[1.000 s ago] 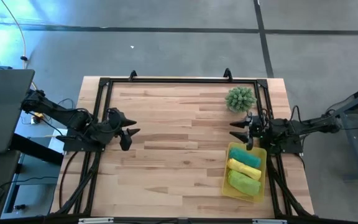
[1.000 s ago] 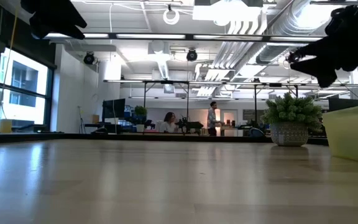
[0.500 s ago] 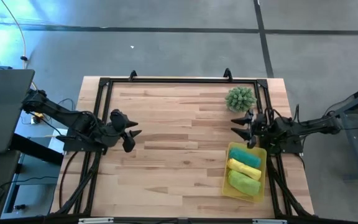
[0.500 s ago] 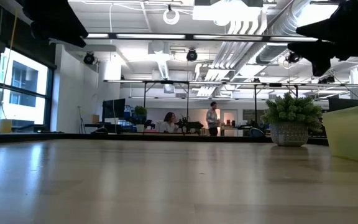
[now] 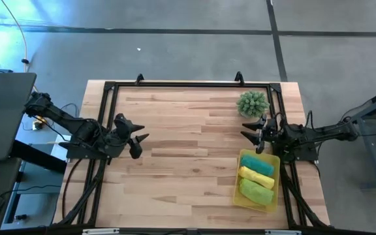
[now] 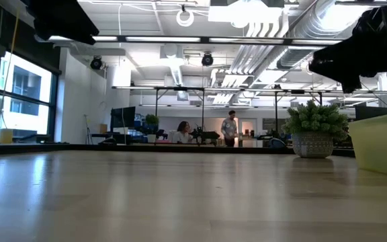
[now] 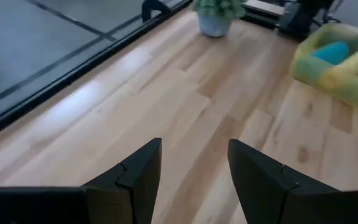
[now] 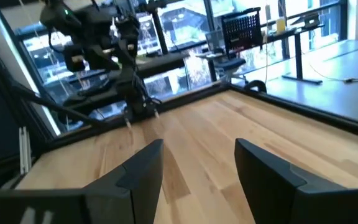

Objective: Roll microfiber towels into tight, uniform cylinder then place into a basket
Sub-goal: Return to Home Position

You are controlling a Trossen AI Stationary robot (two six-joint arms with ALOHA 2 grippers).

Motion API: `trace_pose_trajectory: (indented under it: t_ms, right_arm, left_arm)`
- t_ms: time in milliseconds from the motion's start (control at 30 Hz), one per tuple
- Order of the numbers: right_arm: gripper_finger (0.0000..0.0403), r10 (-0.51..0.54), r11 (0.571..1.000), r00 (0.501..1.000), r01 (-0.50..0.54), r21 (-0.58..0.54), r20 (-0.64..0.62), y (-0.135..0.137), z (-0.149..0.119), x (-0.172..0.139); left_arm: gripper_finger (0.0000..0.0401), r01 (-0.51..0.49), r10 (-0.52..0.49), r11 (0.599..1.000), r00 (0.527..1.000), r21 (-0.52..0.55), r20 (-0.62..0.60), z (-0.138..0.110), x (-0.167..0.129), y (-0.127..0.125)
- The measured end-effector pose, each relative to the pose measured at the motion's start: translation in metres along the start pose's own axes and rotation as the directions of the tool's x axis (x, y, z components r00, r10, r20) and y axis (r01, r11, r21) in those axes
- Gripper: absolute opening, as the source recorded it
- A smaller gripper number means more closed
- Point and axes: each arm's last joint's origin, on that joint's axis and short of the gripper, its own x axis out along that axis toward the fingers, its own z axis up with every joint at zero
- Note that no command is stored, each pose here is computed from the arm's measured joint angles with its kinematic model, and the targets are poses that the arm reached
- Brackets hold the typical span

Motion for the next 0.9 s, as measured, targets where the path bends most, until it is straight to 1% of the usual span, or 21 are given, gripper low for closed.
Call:
trace_pose_trajectory:
  t_ms: [100, 200, 267, 367, 467, 567, 633, 700, 833, 900]
  right_arm:
    - [0.019, 0.004, 1.0, 0.999, -0.005, -0.012, -0.034, 0.0, -0.003, 0.0]
    - [0.019, 0.004, 1.0, 0.999, -0.005, -0.018, -0.044, -0.001, -0.004, 0.0]
    - [0.019, 0.004, 1.0, 0.999, -0.005, -0.015, -0.042, -0.001, -0.004, 0.0]
    - [0.019, 0.004, 1.0, 0.999, -0.005, -0.008, -0.043, -0.001, -0.004, 0.0]
    - [0.019, 0.004, 1.0, 0.999, -0.005, -0.008, -0.043, -0.001, -0.004, 0.0]
    - [0.019, 0.005, 1.0, 0.999, -0.005, -0.008, -0.043, -0.001, -0.004, 0.0]
    - [0.019, 0.005, 1.0, 0.999, -0.005, -0.009, -0.043, -0.001, -0.004, 0.0]
    - [0.019, 0.005, 1.0, 0.999, -0.005, -0.009, -0.043, -0.001, -0.004, 0.0]
    - [0.019, 0.005, 1.0, 0.999, -0.005, -0.009, -0.043, -0.001, -0.004, 0.0]
    - [0.019, 0.005, 1.0, 0.999, -0.005, -0.009, -0.043, -0.001, -0.004, 0.0]
  left_arm:
    - [0.0175, 0.056, -0.056, 0.998, 0.998, 0.006, 0.014, -0.006, 0.001, -0.006]
    - [0.0175, 0.154, -0.155, 0.988, 0.988, 0.009, 0.01, -0.024, 0.01, -0.013]
    - [0.0175, 0.215, -0.215, 0.977, 0.976, -0.003, 0.03, -0.035, 0.016, -0.017]
    - [0.0175, 0.257, -0.256, 0.966, 0.964, 0.0, 0.074, -0.048, 0.027, -0.017]
    - [0.0175, 0.26, -0.259, 0.966, 0.958, 0.005, 0.124, -0.053, 0.036, -0.014]
    - [0.0175, 0.223, -0.225, 0.974, 0.962, 0.03, 0.155, -0.054, 0.044, -0.007]
    - [0.0175, 0.191, -0.192, 0.981, 0.966, 0.02, 0.174, -0.051, 0.049, -0.002]
    - [0.0175, 0.172, -0.171, 0.985, 0.97, 0.007, 0.171, -0.048, 0.055, 0.003]
    - [0.0175, 0.18, -0.177, 0.984, 0.976, -0.01, 0.124, -0.046, 0.063, 0.014]
    - [0.0175, 0.191, -0.186, 0.981, 0.973, -0.028, 0.14, -0.048, 0.065, 0.021]
